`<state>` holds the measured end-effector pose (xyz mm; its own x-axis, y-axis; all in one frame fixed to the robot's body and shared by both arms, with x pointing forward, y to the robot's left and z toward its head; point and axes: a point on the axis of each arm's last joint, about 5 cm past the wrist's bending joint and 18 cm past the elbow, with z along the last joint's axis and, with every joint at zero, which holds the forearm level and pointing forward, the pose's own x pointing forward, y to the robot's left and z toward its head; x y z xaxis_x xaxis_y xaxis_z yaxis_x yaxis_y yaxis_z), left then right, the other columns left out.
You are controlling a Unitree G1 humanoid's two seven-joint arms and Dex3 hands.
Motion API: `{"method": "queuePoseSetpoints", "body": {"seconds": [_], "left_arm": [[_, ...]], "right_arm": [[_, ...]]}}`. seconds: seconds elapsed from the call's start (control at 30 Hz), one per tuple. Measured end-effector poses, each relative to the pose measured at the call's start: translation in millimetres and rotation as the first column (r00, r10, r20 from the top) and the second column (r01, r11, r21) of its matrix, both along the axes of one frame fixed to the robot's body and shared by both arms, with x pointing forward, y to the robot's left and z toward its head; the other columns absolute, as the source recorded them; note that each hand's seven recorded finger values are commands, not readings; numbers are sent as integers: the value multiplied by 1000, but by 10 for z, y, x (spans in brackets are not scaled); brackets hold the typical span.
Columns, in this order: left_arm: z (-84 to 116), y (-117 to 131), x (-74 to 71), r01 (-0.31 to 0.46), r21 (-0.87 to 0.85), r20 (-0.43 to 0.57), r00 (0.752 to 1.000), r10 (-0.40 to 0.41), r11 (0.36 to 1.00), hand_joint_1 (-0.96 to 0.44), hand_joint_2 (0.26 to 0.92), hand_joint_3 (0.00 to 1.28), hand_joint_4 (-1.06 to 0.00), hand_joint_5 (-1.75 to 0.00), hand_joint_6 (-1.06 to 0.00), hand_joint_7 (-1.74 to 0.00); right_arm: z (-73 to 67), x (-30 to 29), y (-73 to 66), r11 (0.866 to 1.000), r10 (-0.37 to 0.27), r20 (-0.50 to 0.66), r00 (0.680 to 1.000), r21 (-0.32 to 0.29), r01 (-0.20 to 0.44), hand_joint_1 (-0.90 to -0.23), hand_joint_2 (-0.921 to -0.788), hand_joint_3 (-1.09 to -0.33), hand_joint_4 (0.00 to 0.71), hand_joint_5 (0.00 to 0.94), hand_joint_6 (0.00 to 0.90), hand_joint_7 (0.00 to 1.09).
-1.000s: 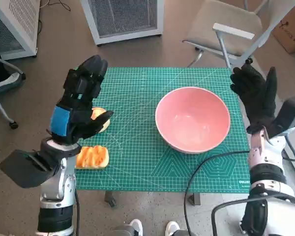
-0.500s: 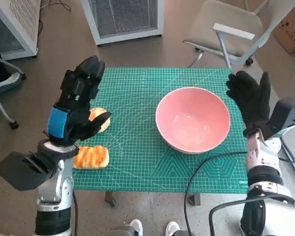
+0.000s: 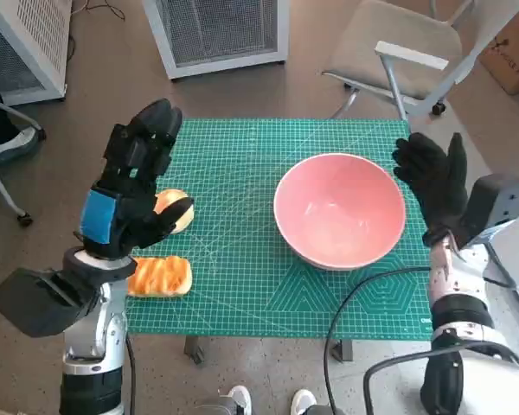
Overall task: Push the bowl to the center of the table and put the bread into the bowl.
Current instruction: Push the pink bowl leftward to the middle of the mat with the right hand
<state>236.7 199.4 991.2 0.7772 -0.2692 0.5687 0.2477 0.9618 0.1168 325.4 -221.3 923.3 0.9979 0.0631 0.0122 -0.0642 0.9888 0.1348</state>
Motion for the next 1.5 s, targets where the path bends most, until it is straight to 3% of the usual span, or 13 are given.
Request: {"method": "queuePoseSetpoints", "body": {"seconds": [0.57,1.13,1.5], "left_arm": [[-7,29,-38,-14,5,-16,1000,14,1000,-525,920,199,-54,-66,1,-546],[12,38,-89,-22,2,-25,999,22,1000,-512,916,216,-46,-69,1,-532],[12,39,-128,-35,0,-31,999,35,999,-502,882,278,-33,-86,1,-522]], "right_arm": [[-61,4,138,999,44,-28,999,14,-44,-572,-921,-753,185,14,210,138],[-96,10,268,997,82,-40,996,8,-82,-550,-921,-771,257,30,275,150],[-110,15,346,995,103,-42,994,16,-102,-547,-921,-786,238,9,260,129]]}}
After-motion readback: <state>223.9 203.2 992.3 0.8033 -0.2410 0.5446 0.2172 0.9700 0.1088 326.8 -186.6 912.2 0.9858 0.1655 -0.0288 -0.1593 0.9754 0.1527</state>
